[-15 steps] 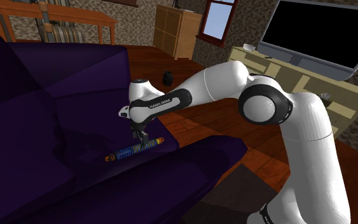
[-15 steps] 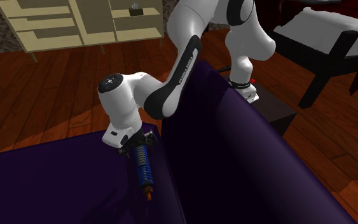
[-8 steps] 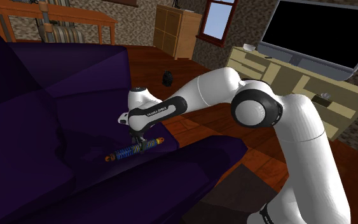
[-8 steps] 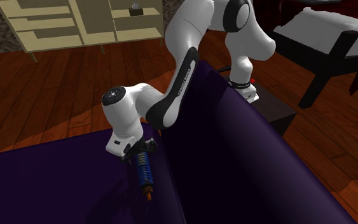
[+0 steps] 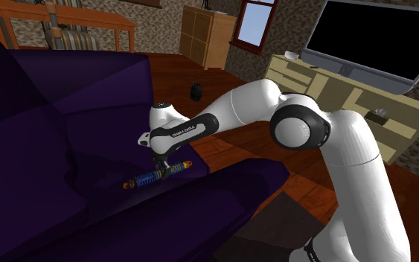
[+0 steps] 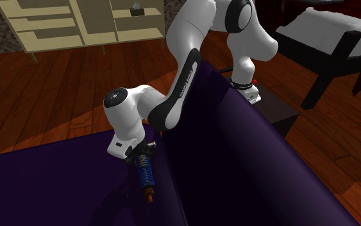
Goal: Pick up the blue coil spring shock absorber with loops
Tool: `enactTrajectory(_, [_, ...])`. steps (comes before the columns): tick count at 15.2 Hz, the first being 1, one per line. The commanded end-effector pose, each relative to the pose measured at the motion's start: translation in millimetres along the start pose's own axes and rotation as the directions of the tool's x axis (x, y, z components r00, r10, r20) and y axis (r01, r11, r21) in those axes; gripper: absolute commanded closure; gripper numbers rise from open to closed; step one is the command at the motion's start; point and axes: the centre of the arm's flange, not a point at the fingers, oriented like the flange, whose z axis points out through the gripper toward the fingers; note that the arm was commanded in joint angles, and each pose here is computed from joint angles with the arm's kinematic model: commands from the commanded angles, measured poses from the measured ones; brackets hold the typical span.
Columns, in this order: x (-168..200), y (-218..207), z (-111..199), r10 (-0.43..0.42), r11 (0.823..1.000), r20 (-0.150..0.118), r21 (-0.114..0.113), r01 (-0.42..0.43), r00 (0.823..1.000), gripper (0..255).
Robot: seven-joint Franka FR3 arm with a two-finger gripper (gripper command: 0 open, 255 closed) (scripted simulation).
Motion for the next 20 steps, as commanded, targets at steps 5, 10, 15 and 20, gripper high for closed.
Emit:
enactTrajectory(5, [-0.1, -0.8, -9.5, -0.001, 1.000, 0.000, 0.001, 0.001, 1.000, 255])
enactTrajectory(10, [-0.2, -2.9, -35.8, -0.001, 1.000, 0.000, 0.001, 0.001, 1.000, 255])
enactTrajectory(15, [-0.4, -5.0, -62.1, -0.001, 1.000, 0.000, 0.001, 0.001, 1.000, 255])
enactTrajectory(20, [-0.5, -6.4, -78.7, -0.001, 1.000, 0.000, 0.001, 0.001, 1.000, 255])
